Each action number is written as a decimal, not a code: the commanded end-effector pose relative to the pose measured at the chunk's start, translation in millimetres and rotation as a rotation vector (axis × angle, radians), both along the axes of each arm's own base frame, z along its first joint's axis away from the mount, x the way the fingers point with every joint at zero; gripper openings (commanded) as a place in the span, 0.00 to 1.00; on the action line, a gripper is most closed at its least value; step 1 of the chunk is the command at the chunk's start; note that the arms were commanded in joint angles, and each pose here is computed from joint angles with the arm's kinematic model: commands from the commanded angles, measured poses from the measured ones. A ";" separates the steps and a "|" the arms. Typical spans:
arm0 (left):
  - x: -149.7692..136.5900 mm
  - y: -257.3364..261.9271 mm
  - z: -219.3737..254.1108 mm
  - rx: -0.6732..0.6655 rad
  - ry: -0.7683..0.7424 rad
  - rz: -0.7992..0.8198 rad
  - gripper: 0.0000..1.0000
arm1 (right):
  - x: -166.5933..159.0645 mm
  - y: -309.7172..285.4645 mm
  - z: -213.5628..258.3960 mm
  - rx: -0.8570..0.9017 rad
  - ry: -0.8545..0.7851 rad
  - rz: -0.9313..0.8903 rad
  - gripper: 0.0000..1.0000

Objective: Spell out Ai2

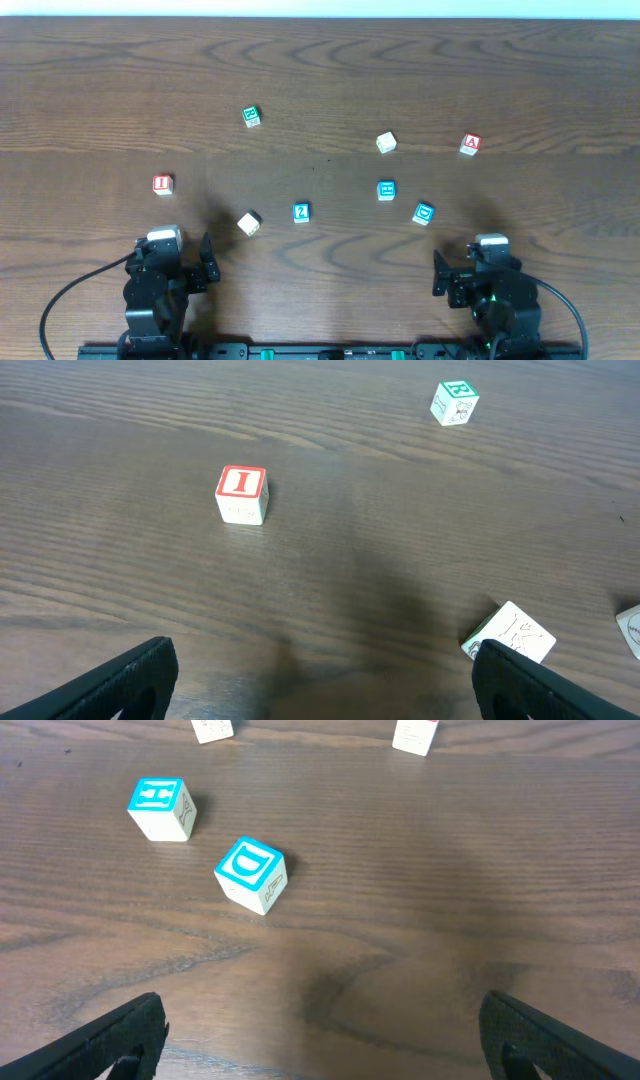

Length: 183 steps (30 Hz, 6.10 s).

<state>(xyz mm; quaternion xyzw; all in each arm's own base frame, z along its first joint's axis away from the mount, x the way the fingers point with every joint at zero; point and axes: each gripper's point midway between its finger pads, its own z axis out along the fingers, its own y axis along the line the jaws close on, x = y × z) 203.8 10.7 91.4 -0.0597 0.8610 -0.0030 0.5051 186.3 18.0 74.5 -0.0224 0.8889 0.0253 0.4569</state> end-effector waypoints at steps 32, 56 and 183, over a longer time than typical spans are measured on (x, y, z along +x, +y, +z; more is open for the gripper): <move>-0.2 -23.6 -2.6 -0.117 0.008 -0.091 0.95 | -0.2 -0.2 -2.6 -0.006 0.002 0.006 0.99; 76.9 35.9 19.8 0.100 0.627 0.138 0.95 | -0.2 -0.2 -2.6 -0.006 0.002 0.005 0.99; 191.3 -267.8 -53.9 0.009 0.773 -0.286 0.06 | -0.2 -0.2 -2.6 -0.006 0.002 0.005 0.99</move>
